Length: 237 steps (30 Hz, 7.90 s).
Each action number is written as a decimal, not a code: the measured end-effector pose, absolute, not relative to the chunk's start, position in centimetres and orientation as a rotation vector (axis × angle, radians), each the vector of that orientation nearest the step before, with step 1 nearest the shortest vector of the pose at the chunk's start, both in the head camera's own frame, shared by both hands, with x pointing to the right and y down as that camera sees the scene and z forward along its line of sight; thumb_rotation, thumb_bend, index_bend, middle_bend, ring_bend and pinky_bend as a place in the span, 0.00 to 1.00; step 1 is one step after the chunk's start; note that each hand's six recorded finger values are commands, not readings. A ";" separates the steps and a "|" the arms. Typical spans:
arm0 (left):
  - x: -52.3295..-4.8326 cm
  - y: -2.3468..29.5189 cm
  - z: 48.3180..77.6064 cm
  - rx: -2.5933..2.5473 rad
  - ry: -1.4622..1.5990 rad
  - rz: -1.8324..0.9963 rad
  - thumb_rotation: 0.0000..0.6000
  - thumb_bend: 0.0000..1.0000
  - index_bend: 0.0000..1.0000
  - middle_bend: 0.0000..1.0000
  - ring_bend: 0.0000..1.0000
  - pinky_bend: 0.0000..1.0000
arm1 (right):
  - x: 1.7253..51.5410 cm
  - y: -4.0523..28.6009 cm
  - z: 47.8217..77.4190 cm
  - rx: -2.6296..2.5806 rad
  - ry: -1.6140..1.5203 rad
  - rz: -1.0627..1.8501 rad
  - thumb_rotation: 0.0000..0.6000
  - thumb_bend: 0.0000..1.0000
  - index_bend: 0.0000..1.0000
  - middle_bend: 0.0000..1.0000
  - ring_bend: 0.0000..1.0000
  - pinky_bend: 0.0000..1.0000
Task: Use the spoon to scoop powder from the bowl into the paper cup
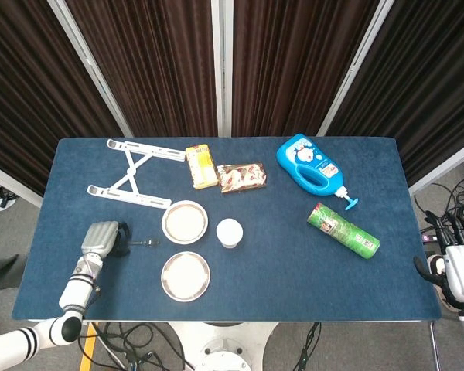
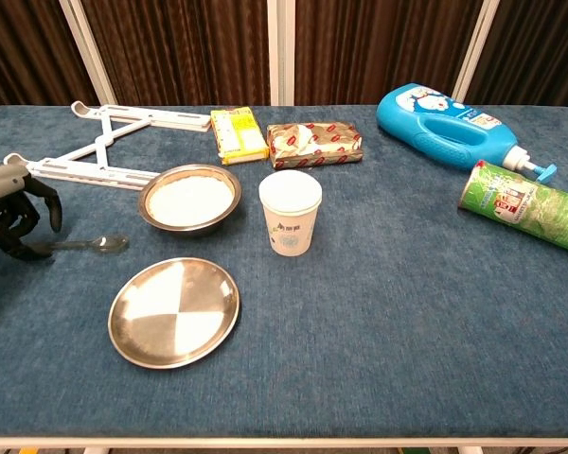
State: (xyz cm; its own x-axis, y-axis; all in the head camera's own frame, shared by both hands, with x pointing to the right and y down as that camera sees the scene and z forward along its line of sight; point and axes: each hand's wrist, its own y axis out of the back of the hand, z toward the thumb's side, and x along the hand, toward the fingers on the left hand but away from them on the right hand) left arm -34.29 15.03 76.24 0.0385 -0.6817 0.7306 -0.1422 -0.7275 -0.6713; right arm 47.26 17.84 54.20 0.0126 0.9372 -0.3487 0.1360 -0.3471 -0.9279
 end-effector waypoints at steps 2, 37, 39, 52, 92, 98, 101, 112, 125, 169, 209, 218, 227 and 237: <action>-34.4 15.2 76.4 -1.904 0.832 -1.746 1.00 0.30 0.56 0.92 0.88 1.00 | 47.2 17.9 54.3 -1.573 -1.129 1.411 1.00 0.23 0.00 0.18 0.00 0.00; -34.9 15.7 77.4 -1.886 0.826 -1.793 1.00 0.43 0.59 0.93 0.89 1.00 | 47.5 18.2 54.4 -1.574 -1.135 1.435 1.00 0.23 0.00 0.18 0.00 0.00; -34.9 15.6 77.3 -1.881 0.830 -1.785 1.00 0.43 0.58 0.93 0.89 1.00 | 47.5 18.3 54.4 -1.575 -1.134 1.436 1.00 0.23 0.00 0.18 0.00 0.00; -34.9 15.2 77.5 -1.861 0.796 -1.789 1.00 0.44 0.60 0.94 0.90 1.00 | 47.8 18.5 54.4 -1.576 -1.141 1.445 1.00 0.23 0.00 0.19 0.00 0.00; -24.2 5.4 73.1 -1.348 0.333 -1.452 1.00 0.49 0.64 0.95 0.90 1.00 | 48.0 17.8 52.5 -1.518 -1.135 1.425 1.00 0.23 0.00 0.19 0.00 0.00; -22.3 6.0 73.5 -1.285 0.279 -1.443 1.00 0.49 0.64 0.95 0.90 1.00 | 48.2 18.0 52.7 -1.521 -1.140 1.431 1.00 0.23 0.00 0.19 0.00 0.00; -21.4 6.5 73.7 -1.297 0.262 -1.439 1.00 0.49 0.64 0.95 0.90 1.00 | 48.3 18.0 52.7 -1.520 -1.144 1.433 1.00 0.23 0.00 0.19 0.00 0.00; -20.7 7.3 74.2 -1.425 0.311 -1.492 1.00 0.49 0.64 0.95 0.90 1.00 | 48.7 18.3 52.8 -1.524 -1.149 1.437 1.00 0.23 0.00 0.19 0.00 0.00; -24.1 6.5 73.5 -1.704 0.598 -1.614 1.00 0.49 0.64 0.94 0.90 1.00 | 48.5 18.2 52.8 -1.529 -1.148 1.428 1.00 0.23 0.00 0.19 0.00 0.00; -11.2 6.3 68.3 -1.376 0.358 -1.278 1.00 0.50 0.64 0.94 0.90 1.00 | 48.8 16.8 51.5 -1.487 -1.133 1.420 1.00 0.23 0.00 0.19 0.00 0.00; -7.5 10.5 65.2 -1.032 0.262 -1.002 1.00 0.51 0.63 0.93 0.90 1.00 | 49.5 17.9 51.2 -1.489 -1.171 1.420 1.00 0.23 0.00 0.19 0.00 0.00; -11.2 9.8 64.0 -1.482 0.575 -0.975 1.00 0.51 0.62 0.94 0.90 1.00 | 49.1 17.8 51.2 -1.498 -1.166 1.408 1.00 0.23 0.00 0.19 0.00 0.00; -18.4 13.8 65.1 -1.826 0.649 -0.914 1.00 0.50 0.62 0.93 0.90 1.00 | 48.2 17.7 51.6 -1.517 -1.158 1.398 1.00 0.23 0.00 0.19 0.00 0.00; -21.3 17.9 69.8 -1.845 0.420 -1.045 1.00 0.48 0.61 0.93 0.89 1.00 | 48.0 17.8 51.7 -1.521 -1.155 1.403 1.00 0.23 0.00 0.19 0.00 0.00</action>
State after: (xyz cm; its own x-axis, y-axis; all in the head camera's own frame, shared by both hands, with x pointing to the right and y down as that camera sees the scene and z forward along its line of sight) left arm -21.30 17.94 69.80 0.5772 -0.6600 0.4809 0.1432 -0.4979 -0.8553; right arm 48.04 17.80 51.74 -0.0096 0.9498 -0.3128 0.1242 -0.3093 -0.9428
